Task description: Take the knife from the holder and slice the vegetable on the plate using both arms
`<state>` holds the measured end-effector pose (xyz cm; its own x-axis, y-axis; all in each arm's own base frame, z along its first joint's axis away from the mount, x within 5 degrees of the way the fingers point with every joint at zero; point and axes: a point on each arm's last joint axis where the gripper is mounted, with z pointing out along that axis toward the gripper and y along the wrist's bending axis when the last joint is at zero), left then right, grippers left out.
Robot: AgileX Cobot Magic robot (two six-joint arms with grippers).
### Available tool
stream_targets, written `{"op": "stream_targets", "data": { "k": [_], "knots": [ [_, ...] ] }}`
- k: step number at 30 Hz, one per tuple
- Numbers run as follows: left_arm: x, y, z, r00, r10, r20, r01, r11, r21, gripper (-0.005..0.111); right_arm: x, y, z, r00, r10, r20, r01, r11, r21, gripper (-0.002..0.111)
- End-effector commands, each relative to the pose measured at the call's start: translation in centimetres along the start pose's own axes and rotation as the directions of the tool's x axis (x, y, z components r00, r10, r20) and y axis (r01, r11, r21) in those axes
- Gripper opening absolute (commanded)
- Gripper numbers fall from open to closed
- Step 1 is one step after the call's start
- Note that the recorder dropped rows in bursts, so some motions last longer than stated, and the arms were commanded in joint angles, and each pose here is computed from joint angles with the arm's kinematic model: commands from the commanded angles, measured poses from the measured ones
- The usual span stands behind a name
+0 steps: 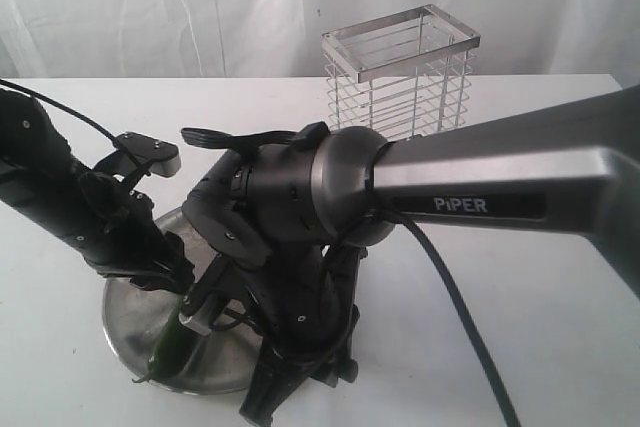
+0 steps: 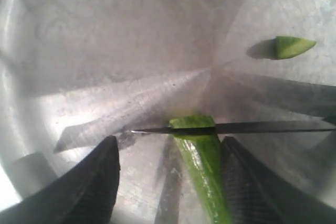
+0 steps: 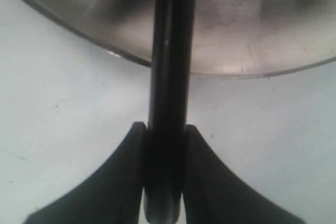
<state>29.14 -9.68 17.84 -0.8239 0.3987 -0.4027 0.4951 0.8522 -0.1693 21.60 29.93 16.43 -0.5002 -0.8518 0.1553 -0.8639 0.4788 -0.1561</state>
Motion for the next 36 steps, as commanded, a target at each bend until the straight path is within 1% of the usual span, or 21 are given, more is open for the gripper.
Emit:
{"op": "stream_targets", "data": {
  "k": [1, 5, 9, 11, 17, 31, 36],
  "knots": [
    [0.5, -0.2, 0.0, 0.999, -0.014, -0.038, 0.015, 1.0, 0.025, 0.06, -0.1, 0.0, -0.6, 0.999, -0.012, 0.031, 0.012, 1.0, -0.001, 0.0],
    [1.0, -0.2, 0.2, 0.998, -0.017, -0.056, 0.019, 0.999, 0.031, 0.06, -0.2, 0.0, -0.6, 0.999, -0.012, 0.041, 0.012, 1.0, -0.001, 0.0],
    [1.7, -0.2, 0.5, 0.997, -0.023, -0.074, 0.026, 0.999, 0.031, 0.06, 0.2, -0.1, -0.3, 1.0, -0.021, -0.019, 0.022, 1.0, 0.019, 0.0],
    [2.0, -0.2, 0.7, 0.997, -0.027, -0.075, 0.029, 0.999, 0.026, 0.06, 0.2, -0.3, -0.3, 0.999, -0.029, -0.023, 0.029, 0.999, 0.038, 0.0],
    [1.9, -0.2, 0.7, 0.997, -0.038, -0.071, 0.04, 0.999, 0.029, 0.06, 0.2, -0.4, -0.3, 0.999, -0.049, -0.024, 0.05, 0.997, 0.05, 0.0],
    [1.8, -0.6, 0.7, 0.995, -0.08, -0.06, 0.083, 0.995, 0.057, 0.06, 0.2, -0.3, -0.2, 0.998, -0.051, -0.026, 0.052, 0.998, 0.042, 0.0],
    [2.0, -1.2, 1.0, 0.995, -0.066, -0.076, 0.071, 0.995, 0.072, 0.06, 0.2, -0.3, -0.2, 0.998, -0.051, -0.026, 0.052, 0.998, 0.042, 0.0]
  ]
}}
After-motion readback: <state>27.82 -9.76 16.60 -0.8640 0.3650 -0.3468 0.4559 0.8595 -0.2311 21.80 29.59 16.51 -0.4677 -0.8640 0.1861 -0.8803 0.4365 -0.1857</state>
